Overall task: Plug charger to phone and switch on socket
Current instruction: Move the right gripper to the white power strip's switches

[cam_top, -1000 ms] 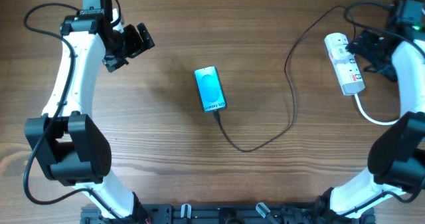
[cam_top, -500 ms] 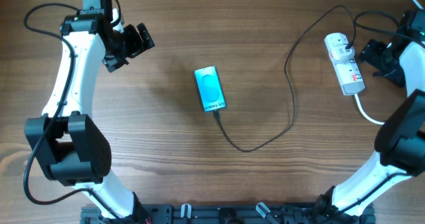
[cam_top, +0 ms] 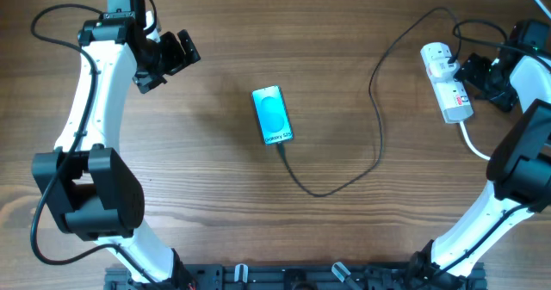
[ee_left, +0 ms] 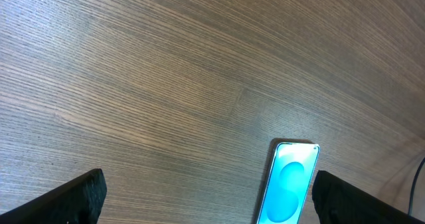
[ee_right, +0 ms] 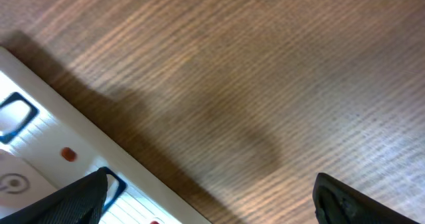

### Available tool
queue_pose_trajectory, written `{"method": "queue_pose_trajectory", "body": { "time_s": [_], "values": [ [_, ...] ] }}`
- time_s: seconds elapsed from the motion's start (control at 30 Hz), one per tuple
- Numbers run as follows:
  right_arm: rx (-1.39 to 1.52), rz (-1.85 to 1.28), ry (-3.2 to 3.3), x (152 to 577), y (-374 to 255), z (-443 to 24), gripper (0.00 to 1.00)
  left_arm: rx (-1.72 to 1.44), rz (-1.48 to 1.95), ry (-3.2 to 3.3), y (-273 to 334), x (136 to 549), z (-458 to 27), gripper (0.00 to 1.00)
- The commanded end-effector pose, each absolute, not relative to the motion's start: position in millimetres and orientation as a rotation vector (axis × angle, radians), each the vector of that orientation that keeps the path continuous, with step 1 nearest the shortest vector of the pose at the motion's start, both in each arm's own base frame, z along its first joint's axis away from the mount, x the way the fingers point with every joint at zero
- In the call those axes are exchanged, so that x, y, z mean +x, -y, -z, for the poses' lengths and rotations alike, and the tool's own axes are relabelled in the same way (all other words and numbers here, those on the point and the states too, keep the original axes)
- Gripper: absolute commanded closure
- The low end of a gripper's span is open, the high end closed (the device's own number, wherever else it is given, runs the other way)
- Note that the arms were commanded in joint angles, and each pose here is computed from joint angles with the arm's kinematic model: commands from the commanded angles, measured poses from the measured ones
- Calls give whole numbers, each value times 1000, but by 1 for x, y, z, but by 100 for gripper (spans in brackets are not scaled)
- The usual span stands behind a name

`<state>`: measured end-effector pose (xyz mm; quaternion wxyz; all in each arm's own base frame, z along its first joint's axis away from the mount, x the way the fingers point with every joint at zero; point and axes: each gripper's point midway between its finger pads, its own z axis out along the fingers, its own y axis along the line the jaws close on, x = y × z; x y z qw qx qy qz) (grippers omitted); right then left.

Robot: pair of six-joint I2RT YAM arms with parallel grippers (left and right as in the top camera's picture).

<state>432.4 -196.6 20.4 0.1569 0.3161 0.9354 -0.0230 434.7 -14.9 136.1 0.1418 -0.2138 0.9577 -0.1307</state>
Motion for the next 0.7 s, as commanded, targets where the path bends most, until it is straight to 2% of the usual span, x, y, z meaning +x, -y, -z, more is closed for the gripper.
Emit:
{"method": "queue_pose_trajectory", "body": {
  "time_s": [0.0, 0.43, 0.67],
  "values": [
    [872, 7, -2710, 435, 186, -1, 0, -590, 372, -2768, 16, 435, -136, 0],
    [922, 14, -2752, 423, 183, 3, 0, -590, 372, -2768, 16, 435, -136, 0],
    [890, -95, -2777, 415, 165, 22, 0, -590, 372, -2768, 16, 435, -136, 0]
  ]
}}
